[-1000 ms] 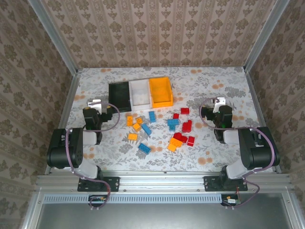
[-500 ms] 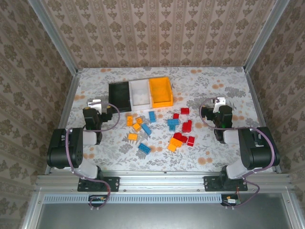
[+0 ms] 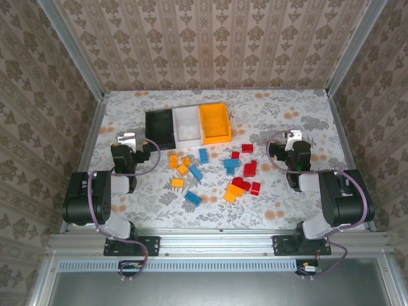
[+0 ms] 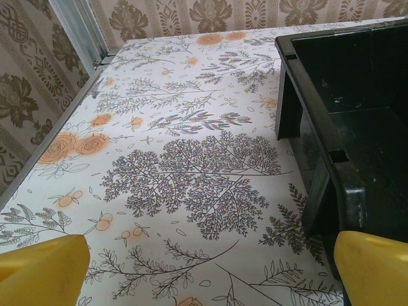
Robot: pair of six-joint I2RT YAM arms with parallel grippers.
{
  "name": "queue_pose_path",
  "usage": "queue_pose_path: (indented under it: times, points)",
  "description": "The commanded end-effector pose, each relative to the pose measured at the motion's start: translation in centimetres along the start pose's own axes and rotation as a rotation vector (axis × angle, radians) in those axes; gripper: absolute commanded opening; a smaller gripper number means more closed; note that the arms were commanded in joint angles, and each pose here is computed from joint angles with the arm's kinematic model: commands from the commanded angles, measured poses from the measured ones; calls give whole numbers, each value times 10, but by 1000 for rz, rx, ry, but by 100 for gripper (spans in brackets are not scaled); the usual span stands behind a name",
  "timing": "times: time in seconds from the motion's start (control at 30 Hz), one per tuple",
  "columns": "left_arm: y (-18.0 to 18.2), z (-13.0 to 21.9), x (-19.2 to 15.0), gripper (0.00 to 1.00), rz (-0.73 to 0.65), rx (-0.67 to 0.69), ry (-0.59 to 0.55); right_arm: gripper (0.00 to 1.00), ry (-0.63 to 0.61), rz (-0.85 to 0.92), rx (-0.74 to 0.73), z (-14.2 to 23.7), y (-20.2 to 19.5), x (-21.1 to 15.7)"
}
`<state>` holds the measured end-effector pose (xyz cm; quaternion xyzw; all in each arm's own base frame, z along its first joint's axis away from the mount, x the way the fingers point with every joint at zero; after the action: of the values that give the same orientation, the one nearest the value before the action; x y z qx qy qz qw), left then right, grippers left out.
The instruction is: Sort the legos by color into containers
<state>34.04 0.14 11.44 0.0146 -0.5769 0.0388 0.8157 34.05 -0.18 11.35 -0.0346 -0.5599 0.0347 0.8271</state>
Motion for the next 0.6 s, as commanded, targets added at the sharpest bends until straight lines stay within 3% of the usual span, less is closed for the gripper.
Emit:
queue_pose_path:
  times: [0.0,0.2,0.4,0.57]
  points:
    - [1,-1,2,100,4,8,2,100,-24,10,-10,-2,0,6]
    - [1,-1,2,100,2,7,2,100,-34,9,-12,-1,0,8]
    - [4,6,43,100,-3,114,65,100,20,3,-46,11,-7,40]
    - [16,31,72,100,170,221,91,100,120,-187,-47,26,-11,75]
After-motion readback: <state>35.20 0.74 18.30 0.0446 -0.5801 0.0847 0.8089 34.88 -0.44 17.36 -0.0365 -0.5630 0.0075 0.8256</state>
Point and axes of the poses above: each hand's point on the last joint's axis, 136 mm out from that joint toward the fingers, its own z axis back along the fingers, its own y axis along the line the jaws close on, x = y × z, the point moved 6 cm from there along z, back along the fingers, and after that the axes turned 8 degrees about z, right-handed, at the moved point
